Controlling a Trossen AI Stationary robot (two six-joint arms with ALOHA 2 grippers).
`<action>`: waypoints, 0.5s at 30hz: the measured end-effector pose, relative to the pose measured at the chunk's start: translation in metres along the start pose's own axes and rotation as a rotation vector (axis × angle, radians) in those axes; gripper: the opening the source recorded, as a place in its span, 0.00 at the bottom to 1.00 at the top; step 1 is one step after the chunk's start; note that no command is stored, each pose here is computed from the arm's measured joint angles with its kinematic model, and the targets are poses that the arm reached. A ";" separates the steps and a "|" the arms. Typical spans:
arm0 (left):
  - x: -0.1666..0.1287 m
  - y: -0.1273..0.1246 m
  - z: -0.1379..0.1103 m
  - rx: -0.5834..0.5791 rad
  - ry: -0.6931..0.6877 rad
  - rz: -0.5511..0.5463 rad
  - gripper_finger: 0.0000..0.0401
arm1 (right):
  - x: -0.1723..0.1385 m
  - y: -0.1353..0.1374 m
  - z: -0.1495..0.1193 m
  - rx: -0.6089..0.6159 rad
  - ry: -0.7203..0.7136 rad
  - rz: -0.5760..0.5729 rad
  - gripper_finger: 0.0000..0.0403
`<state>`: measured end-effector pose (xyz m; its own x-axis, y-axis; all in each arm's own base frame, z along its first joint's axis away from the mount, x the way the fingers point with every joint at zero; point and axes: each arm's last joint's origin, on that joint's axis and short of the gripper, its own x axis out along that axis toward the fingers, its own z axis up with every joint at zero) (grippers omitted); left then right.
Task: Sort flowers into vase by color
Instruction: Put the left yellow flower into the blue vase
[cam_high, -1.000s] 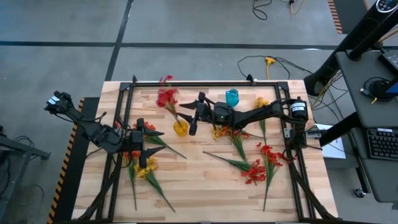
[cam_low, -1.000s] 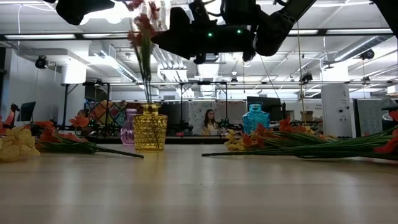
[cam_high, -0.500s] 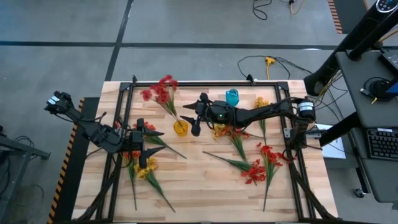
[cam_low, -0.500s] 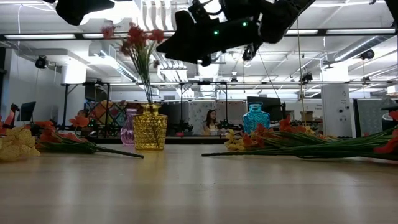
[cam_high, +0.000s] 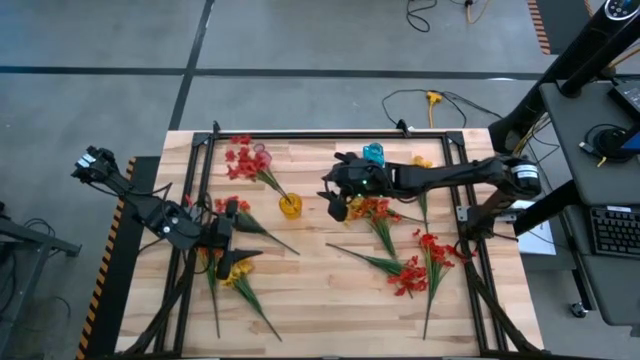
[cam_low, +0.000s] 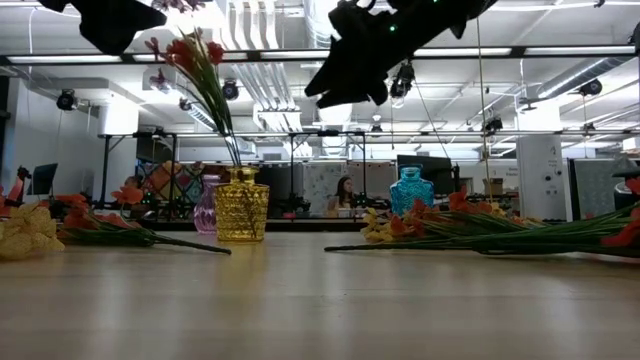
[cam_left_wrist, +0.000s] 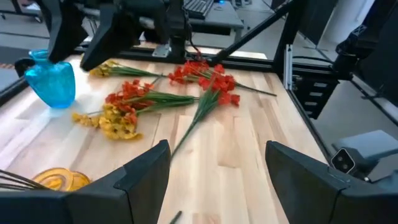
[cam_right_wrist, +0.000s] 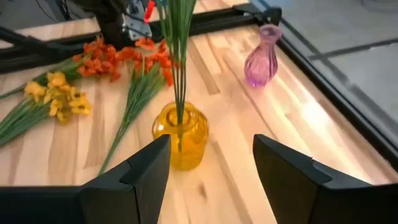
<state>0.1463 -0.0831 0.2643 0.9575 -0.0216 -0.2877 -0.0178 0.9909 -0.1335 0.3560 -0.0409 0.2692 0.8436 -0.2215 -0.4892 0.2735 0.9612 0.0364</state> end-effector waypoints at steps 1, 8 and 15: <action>0.000 0.000 0.000 -0.005 0.003 0.001 0.61 | -0.002 0.001 0.001 0.001 0.000 0.002 0.54; -0.004 0.001 -0.008 -0.113 0.120 -0.015 0.61 | -0.009 0.002 -0.007 0.035 0.092 -0.002 0.54; -0.009 -0.008 -0.024 -0.226 0.263 0.020 0.61 | -0.037 -0.001 -0.034 0.247 0.516 -0.125 0.54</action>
<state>0.1311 -0.0940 0.2448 0.8495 -0.0648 -0.5236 -0.1276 0.9377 -0.3231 0.3086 -0.0283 0.2574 0.4807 -0.1622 -0.8617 0.5085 0.8522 0.1232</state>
